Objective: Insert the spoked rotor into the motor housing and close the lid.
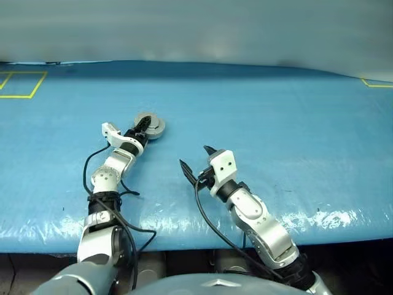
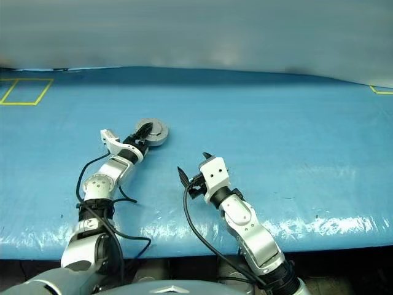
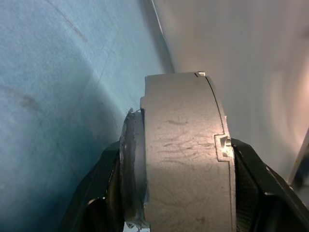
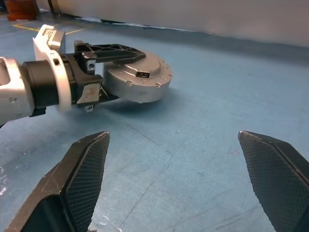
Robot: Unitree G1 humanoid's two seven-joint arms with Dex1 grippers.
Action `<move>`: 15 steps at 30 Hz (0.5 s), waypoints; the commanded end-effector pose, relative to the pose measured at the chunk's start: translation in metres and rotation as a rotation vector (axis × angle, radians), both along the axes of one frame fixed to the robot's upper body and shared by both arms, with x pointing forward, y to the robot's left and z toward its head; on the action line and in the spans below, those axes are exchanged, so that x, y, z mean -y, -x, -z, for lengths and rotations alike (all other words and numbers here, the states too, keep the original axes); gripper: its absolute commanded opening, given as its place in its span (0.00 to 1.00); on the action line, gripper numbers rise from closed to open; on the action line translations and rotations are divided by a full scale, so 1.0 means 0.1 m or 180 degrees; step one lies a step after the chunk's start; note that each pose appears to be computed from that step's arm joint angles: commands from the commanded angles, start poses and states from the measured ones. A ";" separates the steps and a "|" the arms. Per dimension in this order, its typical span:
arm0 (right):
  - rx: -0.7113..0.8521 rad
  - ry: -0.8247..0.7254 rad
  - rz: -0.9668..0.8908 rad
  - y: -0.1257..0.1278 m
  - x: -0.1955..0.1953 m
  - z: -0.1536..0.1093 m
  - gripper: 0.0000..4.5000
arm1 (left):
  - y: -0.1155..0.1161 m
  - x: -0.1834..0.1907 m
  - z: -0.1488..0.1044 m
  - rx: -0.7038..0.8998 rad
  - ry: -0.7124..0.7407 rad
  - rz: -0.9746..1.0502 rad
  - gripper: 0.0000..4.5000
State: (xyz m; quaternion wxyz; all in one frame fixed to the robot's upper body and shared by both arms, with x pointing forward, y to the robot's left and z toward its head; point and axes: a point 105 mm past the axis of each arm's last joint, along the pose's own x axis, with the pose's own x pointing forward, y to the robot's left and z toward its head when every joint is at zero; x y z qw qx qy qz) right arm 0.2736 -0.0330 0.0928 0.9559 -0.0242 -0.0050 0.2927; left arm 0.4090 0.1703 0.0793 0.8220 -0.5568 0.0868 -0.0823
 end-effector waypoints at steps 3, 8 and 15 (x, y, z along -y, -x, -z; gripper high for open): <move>-0.0009 0.0077 0.0132 -0.03 0.05 0.06 1.00 | -0.28 -0.06 -0.17 0.0152 -0.0213 -0.0214 0.55; -0.0068 0.0182 0.0149 -0.01 0.05 0.13 1.00 | -0.41 -0.02 -0.15 -0.0004 -0.0348 -0.0247 0.55; -0.0121 0.0252 0.0136 0.00 0.03 0.18 1.00 | -0.44 -0.03 -0.02 -0.0264 -0.0499 -0.0240 0.70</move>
